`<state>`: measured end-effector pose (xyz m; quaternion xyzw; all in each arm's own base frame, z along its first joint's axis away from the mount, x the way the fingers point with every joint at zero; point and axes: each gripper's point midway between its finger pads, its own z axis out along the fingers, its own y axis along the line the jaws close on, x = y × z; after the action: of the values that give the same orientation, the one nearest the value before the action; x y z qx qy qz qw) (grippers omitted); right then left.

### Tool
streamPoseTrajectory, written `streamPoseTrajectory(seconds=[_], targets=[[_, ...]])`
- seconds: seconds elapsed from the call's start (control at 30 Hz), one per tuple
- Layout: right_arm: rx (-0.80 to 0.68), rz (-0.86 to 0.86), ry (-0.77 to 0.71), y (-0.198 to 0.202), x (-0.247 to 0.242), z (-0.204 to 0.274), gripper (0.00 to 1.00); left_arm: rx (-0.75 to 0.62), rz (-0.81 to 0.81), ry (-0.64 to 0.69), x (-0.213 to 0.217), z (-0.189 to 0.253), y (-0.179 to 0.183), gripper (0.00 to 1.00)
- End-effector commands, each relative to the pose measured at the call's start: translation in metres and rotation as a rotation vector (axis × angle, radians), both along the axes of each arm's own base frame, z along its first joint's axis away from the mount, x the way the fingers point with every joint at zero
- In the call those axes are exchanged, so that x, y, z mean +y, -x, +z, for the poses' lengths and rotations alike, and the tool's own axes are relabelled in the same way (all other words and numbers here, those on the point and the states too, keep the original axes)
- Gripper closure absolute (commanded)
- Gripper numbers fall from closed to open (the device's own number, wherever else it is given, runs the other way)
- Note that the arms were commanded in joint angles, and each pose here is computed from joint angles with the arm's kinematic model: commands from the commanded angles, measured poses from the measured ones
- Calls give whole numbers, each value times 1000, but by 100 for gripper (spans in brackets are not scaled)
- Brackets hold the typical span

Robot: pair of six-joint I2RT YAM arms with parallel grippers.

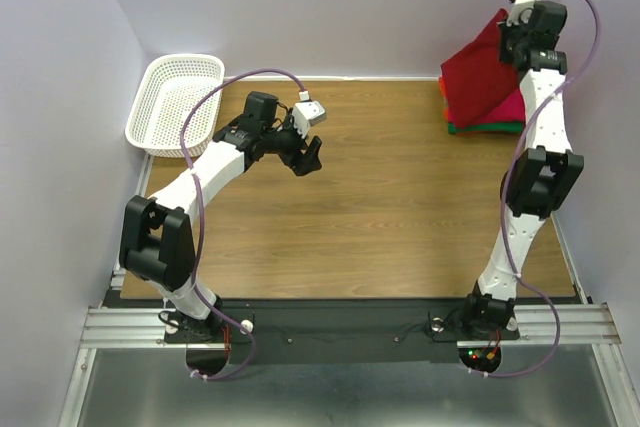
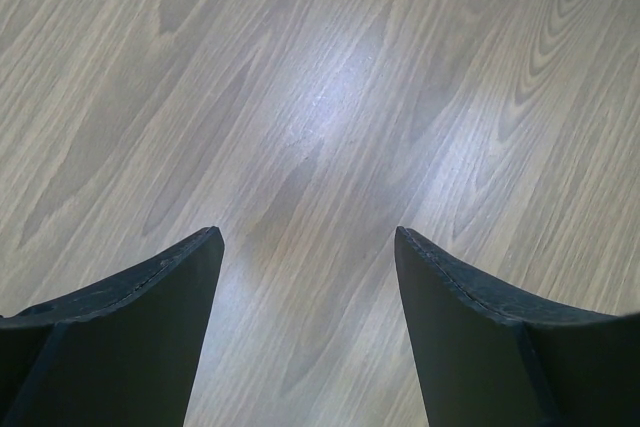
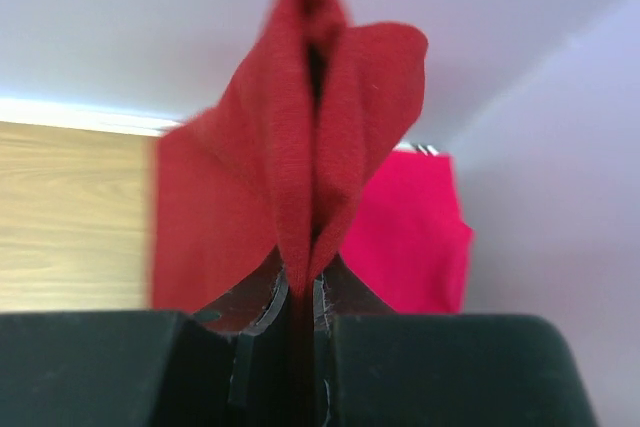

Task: Fold and stack the t-shirts
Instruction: Neatly place the folded tshirt to the corner

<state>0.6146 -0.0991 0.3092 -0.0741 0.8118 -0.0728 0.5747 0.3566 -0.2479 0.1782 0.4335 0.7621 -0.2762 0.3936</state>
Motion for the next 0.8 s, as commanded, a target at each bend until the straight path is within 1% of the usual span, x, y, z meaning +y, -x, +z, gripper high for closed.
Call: streamPoseTrajectory(seconds=[0.0, 0.07, 0.17, 0.2, 0.27, 0.33, 0.37, 0.4, 0.43, 0.5, 0.53, 0.57, 0.6, 0.67, 0.73, 0.77], targets=[[-52, -40, 15, -18, -44, -8, 99, -2, -10, 28, -3, 3, 1, 19], [-32, -63, -3, -26, -60, -31, 100, 5, -3, 18, -1, 0, 1, 18], [-18, -114, -21, -28, -94, -52, 99, -3, 7, 7, 1, 3, -1, 18], [-23, -130, -21, -29, -101, -54, 98, -1, 9, 6, 1, 2, -1, 18], [-36, -169, -1, -31, -116, -58, 91, -5, 18, 2, 3, 4, -2, 18], [-50, -227, 18, -33, -133, -59, 43, -1, 42, -3, 6, 3, -4, 17], [-65, -247, 23, -33, -139, -55, 13, -5, 61, -1, 8, 6, -8, 15], [-77, -255, 20, -32, -143, -50, 3, 0, 75, 3, 11, 7, -10, 14], [-100, -256, 17, -31, -143, -38, 0, 5, 85, 10, 13, 8, -11, 14], [-139, -223, -2, -27, -134, -14, 0, 15, 128, 29, 23, 13, -20, 9], [-187, -202, -16, -18, -125, 18, 0, 17, 154, 42, 28, 19, -25, 7], [-181, -144, -46, -14, -111, 20, 0, 31, 163, 54, 32, 21, -26, 5], [-190, -117, -64, -9, -103, 30, 0, 31, 189, 70, 43, 26, -32, 5], [-210, -33, -107, 10, -77, 55, 0, 32, 227, 100, 51, 39, -38, 4], [-213, -6, -134, 24, -65, 66, 0, 11, 273, 106, 70, 52, -47, 4], [-237, 18, -137, 36, -56, 85, 0, 5, 290, 108, 77, 56, -48, 4]])
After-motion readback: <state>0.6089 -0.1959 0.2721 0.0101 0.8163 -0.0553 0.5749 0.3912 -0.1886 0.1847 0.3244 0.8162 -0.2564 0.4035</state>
